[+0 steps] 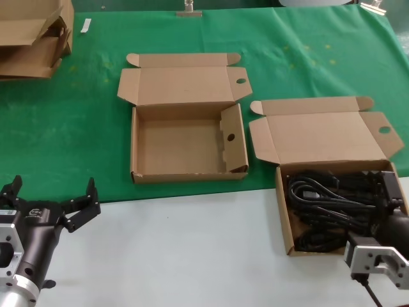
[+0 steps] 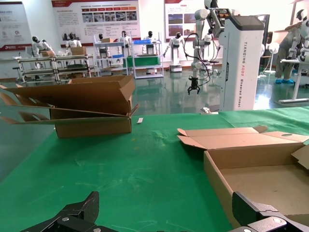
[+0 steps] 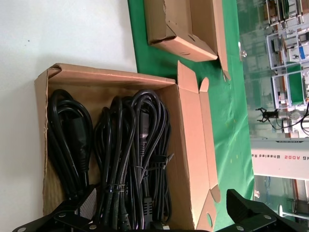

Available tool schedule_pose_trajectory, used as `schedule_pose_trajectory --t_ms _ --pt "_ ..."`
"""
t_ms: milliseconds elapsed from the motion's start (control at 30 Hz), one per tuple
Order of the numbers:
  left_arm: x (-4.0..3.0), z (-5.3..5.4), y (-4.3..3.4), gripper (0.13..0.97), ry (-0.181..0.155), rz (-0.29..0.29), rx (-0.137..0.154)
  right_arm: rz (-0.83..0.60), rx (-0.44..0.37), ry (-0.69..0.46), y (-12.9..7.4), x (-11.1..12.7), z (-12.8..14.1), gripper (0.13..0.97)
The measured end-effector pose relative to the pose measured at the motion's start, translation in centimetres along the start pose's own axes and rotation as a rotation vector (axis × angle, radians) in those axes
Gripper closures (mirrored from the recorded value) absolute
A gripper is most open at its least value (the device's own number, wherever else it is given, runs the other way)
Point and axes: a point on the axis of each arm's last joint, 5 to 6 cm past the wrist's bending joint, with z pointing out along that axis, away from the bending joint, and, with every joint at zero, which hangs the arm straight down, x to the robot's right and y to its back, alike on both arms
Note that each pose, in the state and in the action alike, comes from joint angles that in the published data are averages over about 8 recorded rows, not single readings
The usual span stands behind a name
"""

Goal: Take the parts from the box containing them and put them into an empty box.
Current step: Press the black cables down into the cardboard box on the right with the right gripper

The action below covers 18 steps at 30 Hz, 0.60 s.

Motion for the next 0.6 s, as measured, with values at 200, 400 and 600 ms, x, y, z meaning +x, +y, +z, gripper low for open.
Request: schedule_pose_trajectory --t_ms 200,400,600 --pt "0.0 0.0 0.0 0.132 0.0 0.0 0.0 0.004 0.006 -0.003 0.0 -0.2 0.4 0.162" --pt "0.0 0.0 0.0 0.132 0.0 0.0 0.0 0.004 0.009 -0.008 -0.5 -0.5 0.8 0.203" --pt "0.0 0.0 0.0 0.132 0.0 0.0 0.0 0.001 0.008 -0.012 -0.8 -0.7 1.1 0.301"
